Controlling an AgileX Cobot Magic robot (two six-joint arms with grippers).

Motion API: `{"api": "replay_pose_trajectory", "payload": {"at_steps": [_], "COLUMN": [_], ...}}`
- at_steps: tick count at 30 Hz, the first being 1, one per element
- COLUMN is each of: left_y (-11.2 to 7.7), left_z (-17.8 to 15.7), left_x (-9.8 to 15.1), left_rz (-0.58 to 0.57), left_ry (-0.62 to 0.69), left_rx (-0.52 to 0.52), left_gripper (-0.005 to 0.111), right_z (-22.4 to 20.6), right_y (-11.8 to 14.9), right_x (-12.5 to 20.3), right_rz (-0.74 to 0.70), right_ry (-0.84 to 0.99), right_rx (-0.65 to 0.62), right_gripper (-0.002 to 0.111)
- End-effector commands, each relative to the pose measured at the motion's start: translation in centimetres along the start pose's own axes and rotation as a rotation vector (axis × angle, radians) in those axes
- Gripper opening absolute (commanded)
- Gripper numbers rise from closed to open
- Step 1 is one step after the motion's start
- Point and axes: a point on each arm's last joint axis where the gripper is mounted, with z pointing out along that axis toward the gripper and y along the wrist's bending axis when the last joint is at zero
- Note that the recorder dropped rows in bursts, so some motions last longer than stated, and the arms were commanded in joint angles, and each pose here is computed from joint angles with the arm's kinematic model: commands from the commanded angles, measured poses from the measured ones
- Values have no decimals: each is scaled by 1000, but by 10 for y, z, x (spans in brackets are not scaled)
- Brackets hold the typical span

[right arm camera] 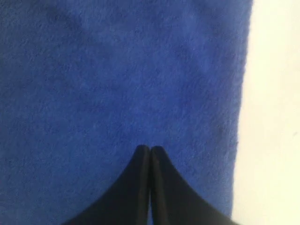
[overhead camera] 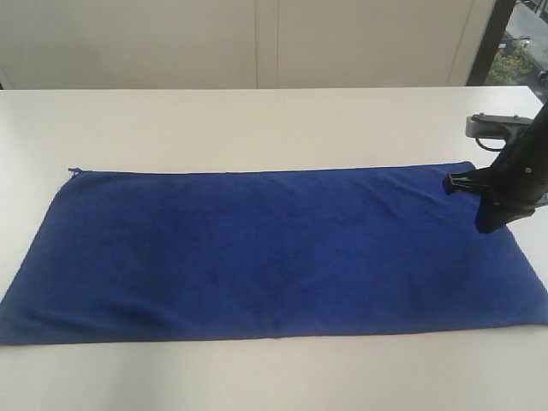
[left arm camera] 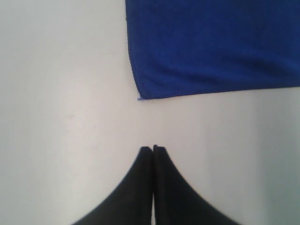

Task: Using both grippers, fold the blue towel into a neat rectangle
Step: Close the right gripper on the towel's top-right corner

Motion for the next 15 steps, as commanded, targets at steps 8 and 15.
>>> {"api": "replay_pose_trajectory", "payload": {"at_steps": [8,15], "left_y": [0,0], "left_z": [0,0], "left_x": [3,3], "left_rz": [-4,-4], "left_ry": [12,12], "left_rx": [3,3], "left_gripper": [0,0], "right_z": [10,9], "right_y": [-17,-20], "right_x": [-10,-10], "right_rz": [-49,-11], "right_ry": [-80,-83], "right_rx": [125,162], "right_gripper": [35,43]}}
